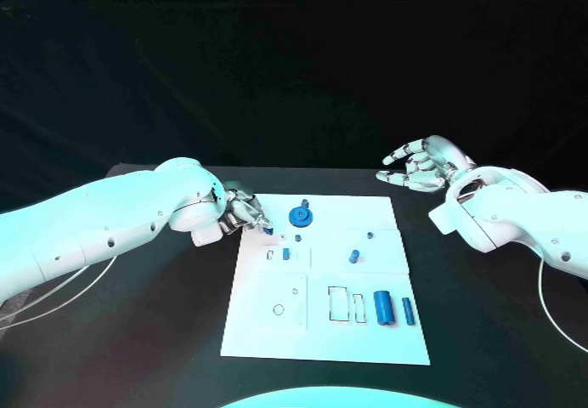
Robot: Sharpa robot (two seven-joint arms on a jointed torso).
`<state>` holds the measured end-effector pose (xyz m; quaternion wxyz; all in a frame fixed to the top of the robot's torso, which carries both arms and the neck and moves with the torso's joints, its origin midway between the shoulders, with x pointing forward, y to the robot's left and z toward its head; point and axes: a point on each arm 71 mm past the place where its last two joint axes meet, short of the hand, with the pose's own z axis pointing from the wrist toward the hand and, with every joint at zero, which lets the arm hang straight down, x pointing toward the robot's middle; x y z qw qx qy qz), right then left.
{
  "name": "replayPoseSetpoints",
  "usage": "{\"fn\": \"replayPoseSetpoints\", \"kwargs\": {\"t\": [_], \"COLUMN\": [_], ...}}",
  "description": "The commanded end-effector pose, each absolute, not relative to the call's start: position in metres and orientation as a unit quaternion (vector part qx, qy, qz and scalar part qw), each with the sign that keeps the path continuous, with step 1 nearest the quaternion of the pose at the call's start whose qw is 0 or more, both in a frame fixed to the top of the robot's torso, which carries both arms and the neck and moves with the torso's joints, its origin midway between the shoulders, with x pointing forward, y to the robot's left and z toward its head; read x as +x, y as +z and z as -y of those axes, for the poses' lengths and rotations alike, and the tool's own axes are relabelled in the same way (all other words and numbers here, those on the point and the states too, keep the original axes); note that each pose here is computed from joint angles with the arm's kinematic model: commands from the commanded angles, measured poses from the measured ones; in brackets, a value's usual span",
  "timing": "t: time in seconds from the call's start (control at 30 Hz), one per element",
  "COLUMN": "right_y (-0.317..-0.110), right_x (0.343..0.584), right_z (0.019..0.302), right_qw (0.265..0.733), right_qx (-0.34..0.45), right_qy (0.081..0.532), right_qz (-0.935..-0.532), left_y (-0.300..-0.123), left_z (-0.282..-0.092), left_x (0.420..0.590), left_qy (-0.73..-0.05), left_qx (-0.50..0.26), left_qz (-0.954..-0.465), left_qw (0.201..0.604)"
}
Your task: Assemble the parts on the task board
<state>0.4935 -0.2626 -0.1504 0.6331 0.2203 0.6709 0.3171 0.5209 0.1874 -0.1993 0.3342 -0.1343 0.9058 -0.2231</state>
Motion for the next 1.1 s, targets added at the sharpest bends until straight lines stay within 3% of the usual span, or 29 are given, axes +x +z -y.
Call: {"fn": "replayPoseSetpoints", "kwargs": {"t": [0.03, 0.47, 1.1], "right_y": [-0.151, -0.152, -0.153], "right_x": [0.493, 0.493, 0.492], "right_z": [0.262, 0.263, 0.263], "right_qw": [0.631, 0.630, 0.630], "right_qx": [0.214, 0.215, 0.215], "right_qy": [0.321, 0.320, 0.320], "right_qz": [-0.673, -0.674, -0.675], "left_y": [-0.200, -0.213, -0.225], "left_z": [-0.185, -0.180, -0.173], "left_x": [0.514, 0.496, 0.486], "left_qy": [-0.230, -0.189, -0.169], "left_qx": [-0.142, -0.086, -0.040], "left_qz": [-0.895, -0.899, -0.910], "left_qw": [0.354, 0.385, 0.377]}}
